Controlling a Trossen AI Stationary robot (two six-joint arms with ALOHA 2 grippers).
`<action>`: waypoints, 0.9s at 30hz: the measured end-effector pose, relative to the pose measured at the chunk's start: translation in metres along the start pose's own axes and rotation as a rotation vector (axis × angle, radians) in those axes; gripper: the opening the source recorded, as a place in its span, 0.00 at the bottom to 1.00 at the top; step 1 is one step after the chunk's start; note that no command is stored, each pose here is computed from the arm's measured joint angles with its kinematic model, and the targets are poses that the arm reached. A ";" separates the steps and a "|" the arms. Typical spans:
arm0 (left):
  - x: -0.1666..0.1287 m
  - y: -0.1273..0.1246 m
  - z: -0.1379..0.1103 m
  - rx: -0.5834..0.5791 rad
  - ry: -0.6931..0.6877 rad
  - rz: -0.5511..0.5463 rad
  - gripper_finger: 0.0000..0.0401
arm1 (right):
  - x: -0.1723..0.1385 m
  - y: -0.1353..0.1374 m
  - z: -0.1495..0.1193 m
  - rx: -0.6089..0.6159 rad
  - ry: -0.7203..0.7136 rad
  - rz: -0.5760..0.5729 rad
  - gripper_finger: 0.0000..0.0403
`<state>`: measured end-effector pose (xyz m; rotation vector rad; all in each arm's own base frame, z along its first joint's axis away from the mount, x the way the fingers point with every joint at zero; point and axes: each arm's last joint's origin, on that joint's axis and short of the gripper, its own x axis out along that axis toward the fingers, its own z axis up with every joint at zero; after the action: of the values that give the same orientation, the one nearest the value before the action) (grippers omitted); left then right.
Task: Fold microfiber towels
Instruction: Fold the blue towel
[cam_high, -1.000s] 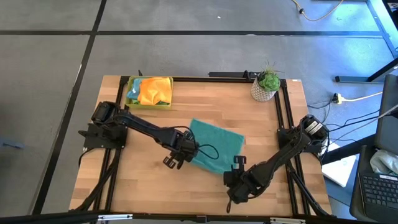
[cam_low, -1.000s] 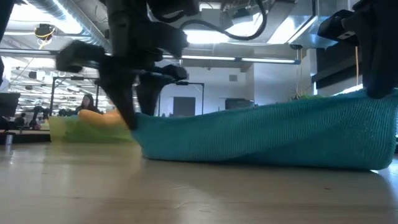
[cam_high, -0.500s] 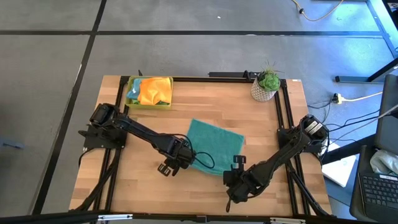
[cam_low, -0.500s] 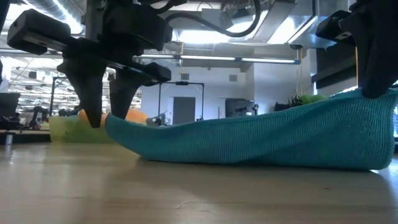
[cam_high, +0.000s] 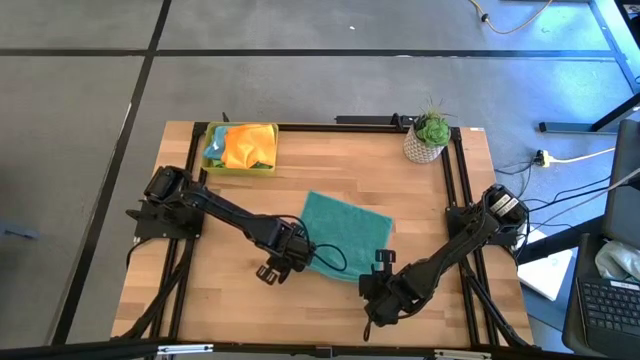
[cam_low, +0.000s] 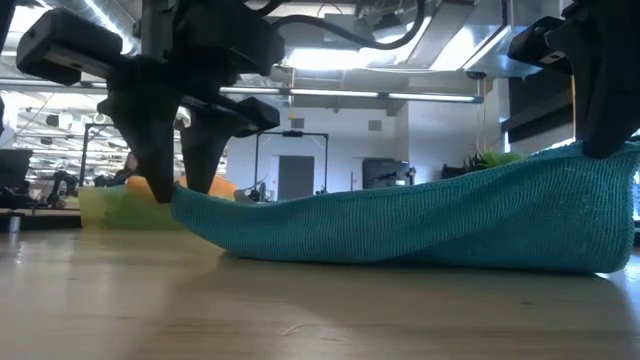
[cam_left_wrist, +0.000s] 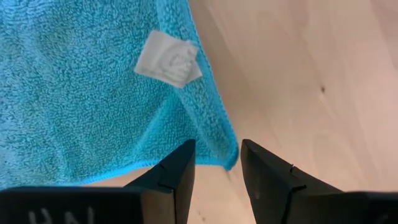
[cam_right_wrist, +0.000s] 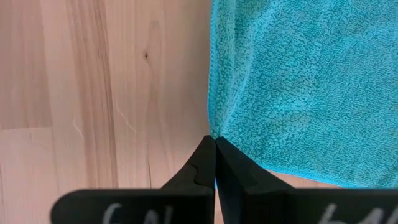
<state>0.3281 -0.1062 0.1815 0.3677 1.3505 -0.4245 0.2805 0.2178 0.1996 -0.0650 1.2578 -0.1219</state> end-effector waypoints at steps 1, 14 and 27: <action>0.000 0.000 0.000 -0.014 -0.005 -0.002 0.31 | 0.000 0.000 0.000 0.000 0.000 0.000 0.01; -0.002 -0.001 -0.001 -0.098 0.003 -0.024 0.02 | 0.000 0.000 0.000 0.001 0.004 0.004 0.01; -0.070 -0.013 -0.027 -0.168 -0.053 -0.193 0.00 | -0.058 -0.021 0.000 0.098 -0.098 0.128 0.01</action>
<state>0.2868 -0.0987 0.2453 0.0863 1.3639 -0.4737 0.2618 0.2040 0.2565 0.0931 1.1536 -0.0687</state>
